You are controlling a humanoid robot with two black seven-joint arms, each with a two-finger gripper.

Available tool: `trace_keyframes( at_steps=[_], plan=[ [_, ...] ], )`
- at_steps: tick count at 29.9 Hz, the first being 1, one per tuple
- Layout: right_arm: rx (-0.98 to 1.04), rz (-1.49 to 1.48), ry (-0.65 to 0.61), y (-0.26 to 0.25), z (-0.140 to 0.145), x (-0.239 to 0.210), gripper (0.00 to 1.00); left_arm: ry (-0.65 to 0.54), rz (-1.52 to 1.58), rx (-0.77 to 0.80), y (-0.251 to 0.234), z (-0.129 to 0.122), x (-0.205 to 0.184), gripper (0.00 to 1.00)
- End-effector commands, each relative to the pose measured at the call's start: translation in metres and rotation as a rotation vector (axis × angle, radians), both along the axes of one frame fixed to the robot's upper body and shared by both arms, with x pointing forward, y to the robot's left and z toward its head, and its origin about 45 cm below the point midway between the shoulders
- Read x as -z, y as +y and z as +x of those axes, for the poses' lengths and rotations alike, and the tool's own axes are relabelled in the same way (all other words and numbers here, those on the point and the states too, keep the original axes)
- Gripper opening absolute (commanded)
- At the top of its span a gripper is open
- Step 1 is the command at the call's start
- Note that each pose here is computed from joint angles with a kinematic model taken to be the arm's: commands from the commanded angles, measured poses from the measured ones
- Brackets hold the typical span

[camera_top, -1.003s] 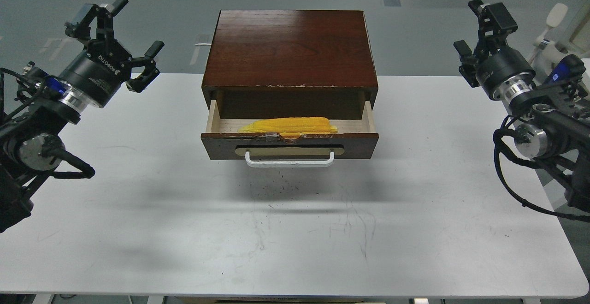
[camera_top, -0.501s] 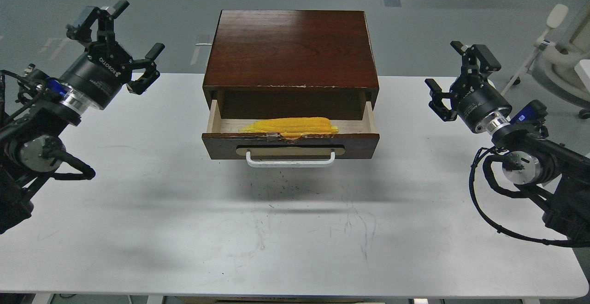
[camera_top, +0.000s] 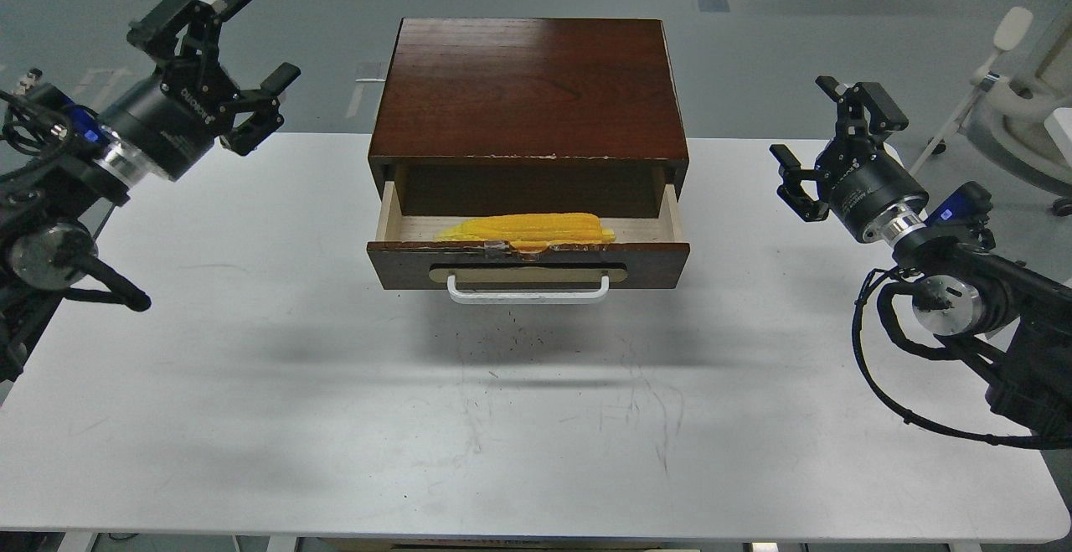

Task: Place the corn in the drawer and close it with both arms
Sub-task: 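Move the left gripper down to the front of the drawer handle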

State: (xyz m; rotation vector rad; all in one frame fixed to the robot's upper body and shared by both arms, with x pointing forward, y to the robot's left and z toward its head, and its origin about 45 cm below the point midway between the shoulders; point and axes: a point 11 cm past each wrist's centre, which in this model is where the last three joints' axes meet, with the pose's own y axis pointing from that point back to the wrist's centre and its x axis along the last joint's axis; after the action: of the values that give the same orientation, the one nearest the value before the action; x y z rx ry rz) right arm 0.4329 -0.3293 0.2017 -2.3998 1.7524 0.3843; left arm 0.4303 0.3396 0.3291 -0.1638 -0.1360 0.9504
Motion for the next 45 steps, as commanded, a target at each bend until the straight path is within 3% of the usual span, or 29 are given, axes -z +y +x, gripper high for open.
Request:
trace_keyframes(
  at_steps=[1,2,4,9,16,25,30,35,40,45],
  plan=[
    [0.002,-0.006,0.001,-0.003,-0.001,0.0,1.0,-0.116,0.117,0.088,-0.024,0.001,-0.04,0.2],
    [0.002,-0.006,0.001,-0.003,-0.001,0.0,1.0,-0.155,0.139,0.131,-0.036,-0.003,-0.054,0.09],
    [0.002,-0.007,0.002,-0.003,-0.001,0.001,1.0,-0.186,0.156,0.178,-0.049,-0.01,-0.064,0.0],
    [0.001,-0.011,0.001,-0.004,-0.001,0.0,1.0,-0.327,0.318,0.424,-0.12,-0.053,-0.073,0.0],
    [0.0,-0.016,0.002,-0.004,-0.002,0.001,1.0,-0.517,0.582,0.653,-0.188,-0.096,-0.043,0.0],
    [0.004,-0.026,0.01,-0.007,-0.004,0.005,1.0,-0.404,0.665,0.866,-0.22,-0.136,0.036,0.0],
    [0.01,-0.03,0.02,-0.01,-0.007,0.009,1.0,-0.287,0.671,0.898,-0.208,-0.162,0.088,0.0],
    [0.012,-0.031,0.023,-0.012,-0.009,0.01,1.0,-0.189,0.624,0.877,-0.197,-0.176,0.113,0.0],
    [0.013,-0.032,0.023,-0.013,-0.009,0.01,1.0,-0.158,0.603,0.781,-0.193,-0.171,0.12,0.0],
    [0.019,-0.037,0.028,-0.017,-0.011,0.012,1.0,-0.108,0.577,0.64,-0.187,-0.148,0.125,0.0]
  ],
)
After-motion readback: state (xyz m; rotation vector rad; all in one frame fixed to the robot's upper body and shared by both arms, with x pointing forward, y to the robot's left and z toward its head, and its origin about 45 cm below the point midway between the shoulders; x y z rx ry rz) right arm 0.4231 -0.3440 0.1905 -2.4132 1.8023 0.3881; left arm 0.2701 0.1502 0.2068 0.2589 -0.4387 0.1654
